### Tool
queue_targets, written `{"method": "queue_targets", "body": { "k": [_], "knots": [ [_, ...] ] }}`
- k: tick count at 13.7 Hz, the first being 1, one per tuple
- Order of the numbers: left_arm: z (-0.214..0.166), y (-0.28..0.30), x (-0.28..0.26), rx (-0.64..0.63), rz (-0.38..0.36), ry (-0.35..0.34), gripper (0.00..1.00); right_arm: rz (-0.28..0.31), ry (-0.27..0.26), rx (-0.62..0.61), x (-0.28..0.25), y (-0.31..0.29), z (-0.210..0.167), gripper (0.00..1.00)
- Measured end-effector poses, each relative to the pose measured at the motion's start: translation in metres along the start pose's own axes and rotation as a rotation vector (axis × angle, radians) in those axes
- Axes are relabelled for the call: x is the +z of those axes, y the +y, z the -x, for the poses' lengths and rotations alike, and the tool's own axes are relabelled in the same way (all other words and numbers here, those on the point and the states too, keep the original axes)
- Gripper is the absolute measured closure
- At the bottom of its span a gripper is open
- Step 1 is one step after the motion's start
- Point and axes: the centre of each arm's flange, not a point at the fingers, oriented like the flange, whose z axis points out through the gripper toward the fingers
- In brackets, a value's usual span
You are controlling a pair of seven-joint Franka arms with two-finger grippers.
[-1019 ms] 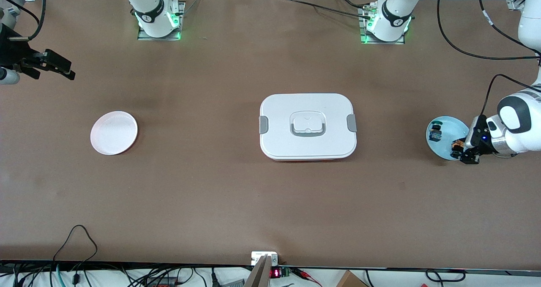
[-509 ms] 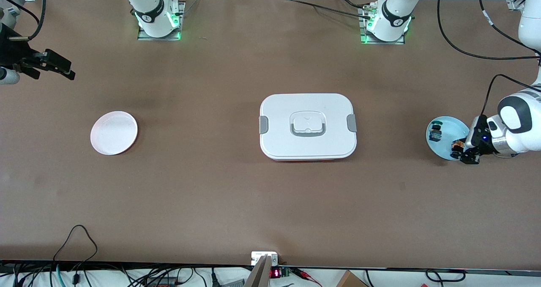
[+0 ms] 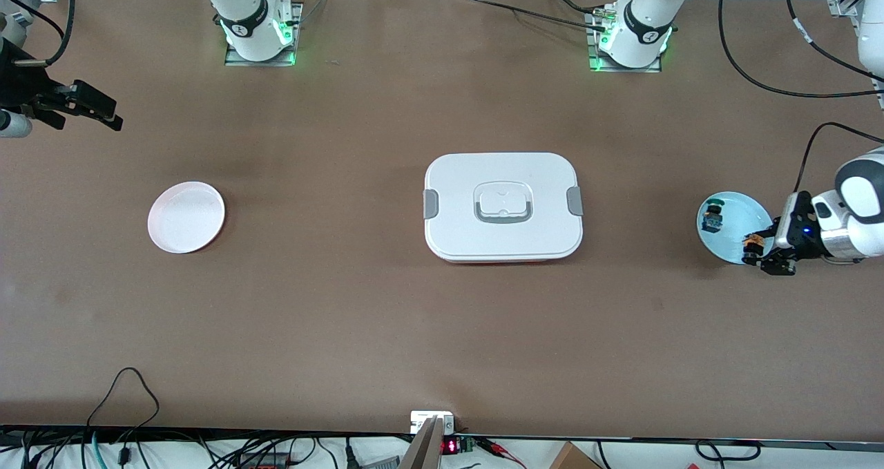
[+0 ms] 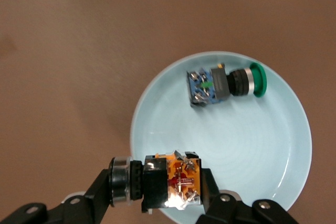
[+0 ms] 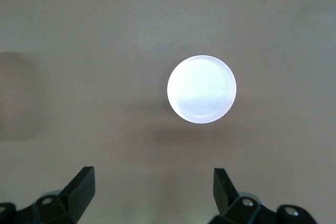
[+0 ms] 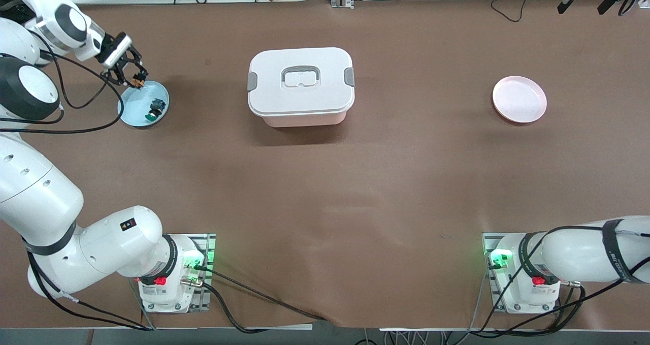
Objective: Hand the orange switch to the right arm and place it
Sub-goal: 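Lift the orange switch and carry it over the white box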
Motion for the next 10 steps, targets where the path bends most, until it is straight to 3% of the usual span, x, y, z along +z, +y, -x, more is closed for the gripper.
{"method": "queue_targets", "body": {
  "k": [2, 4, 8, 10],
  "knots": [
    [-0.012, -0.014, -0.033, -0.006, 0.01, 0.049, 0.28, 0.0, 0.0, 0.0, 0.0, 0.0, 0.0, 0.0],
    [-0.032, -0.025, -0.057, -0.037, -0.004, 0.166, 0.28, 0.0, 0.0, 0.0, 0.0, 0.0, 0.0, 0.0],
    [-0.097, -0.056, -0.065, -0.135, 0.01, 0.48, 0.28, 0.0, 0.005, 0.0, -0.001, 0.0, 0.0, 0.0],
    [-0.148, -0.089, -0.054, -0.154, 0.005, 0.671, 0.28, 0.001, 0.011, -0.003, -0.004, -0.002, -0.001, 0.0]
  ]
}}
